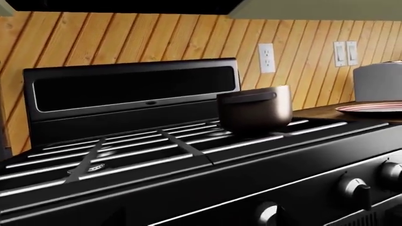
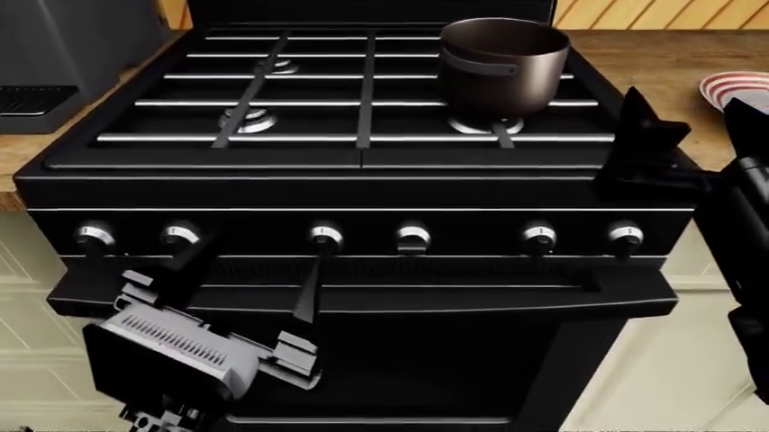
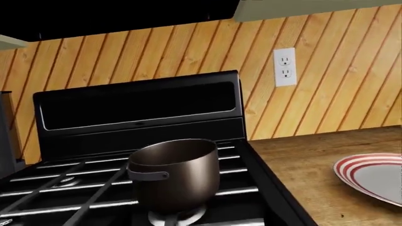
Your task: Frozen meat rests on a plate on the counter. Retrieve the meat and place it in a pot on a burner. Then turn the burner on.
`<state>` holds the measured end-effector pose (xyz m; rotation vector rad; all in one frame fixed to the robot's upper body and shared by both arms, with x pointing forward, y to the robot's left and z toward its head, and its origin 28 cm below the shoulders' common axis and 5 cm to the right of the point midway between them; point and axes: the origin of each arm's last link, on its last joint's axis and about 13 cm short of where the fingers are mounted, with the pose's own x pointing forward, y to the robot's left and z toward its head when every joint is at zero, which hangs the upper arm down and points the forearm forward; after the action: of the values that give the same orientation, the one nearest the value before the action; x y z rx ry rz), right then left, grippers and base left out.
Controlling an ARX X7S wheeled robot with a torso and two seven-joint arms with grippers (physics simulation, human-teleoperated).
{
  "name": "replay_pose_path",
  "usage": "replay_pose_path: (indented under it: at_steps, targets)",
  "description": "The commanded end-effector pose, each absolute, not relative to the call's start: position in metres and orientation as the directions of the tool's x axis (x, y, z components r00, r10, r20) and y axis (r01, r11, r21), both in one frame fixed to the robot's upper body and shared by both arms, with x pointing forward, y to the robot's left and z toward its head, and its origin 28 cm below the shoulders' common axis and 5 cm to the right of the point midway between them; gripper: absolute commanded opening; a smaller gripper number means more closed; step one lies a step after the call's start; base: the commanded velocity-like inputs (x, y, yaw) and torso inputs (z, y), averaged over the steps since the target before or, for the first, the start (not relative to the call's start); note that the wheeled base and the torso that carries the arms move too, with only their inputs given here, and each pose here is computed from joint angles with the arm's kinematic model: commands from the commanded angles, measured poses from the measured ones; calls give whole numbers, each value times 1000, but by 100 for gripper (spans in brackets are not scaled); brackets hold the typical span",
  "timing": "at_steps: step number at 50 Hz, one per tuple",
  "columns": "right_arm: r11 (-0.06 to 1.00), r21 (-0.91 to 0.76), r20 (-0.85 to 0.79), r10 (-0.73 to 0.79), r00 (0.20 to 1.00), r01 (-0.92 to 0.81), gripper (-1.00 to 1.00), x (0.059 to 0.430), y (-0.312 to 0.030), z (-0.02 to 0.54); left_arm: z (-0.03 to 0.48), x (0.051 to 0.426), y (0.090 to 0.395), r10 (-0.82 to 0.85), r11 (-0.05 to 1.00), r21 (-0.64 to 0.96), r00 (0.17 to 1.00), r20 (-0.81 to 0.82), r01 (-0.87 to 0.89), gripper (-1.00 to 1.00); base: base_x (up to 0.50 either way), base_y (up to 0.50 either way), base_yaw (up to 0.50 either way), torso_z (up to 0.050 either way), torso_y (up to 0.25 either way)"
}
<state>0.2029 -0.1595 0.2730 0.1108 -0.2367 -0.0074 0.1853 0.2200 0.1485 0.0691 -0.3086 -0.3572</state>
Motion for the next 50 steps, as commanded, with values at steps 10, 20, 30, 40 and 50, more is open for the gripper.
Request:
replay_pose_path:
  at_steps: [10, 20, 30, 40, 50]
  targets:
    - [991, 132, 208, -34, 978, 7, 100, 196, -160, 261, 150, 183, 218, -376, 926, 147, 881, 287, 347, 100, 0, 0, 0, -50, 0]
    - [990, 138, 181, -47, 982, 22, 100, 195, -162, 254, 149, 183, 217, -381, 924, 150, 881, 281, 352, 100, 0, 0, 0, -50, 0]
    - [992, 122, 198, -49, 979, 25, 100, 194, -164, 250, 147, 184, 216, -384, 923, 139, 881, 276, 359, 100, 0, 0, 0, -50, 0]
    - [987, 149, 166, -79, 983, 54, 100, 195, -165, 240, 147, 183, 215, -396, 918, 124, 873, 284, 376, 100, 0, 0, 0, -9, 0]
    - [989, 131, 79, -85, 993, 74, 100, 199, -166, 229, 145, 183, 215, -405, 914, 125, 869, 283, 385, 100, 0, 0, 0, 0, 0]
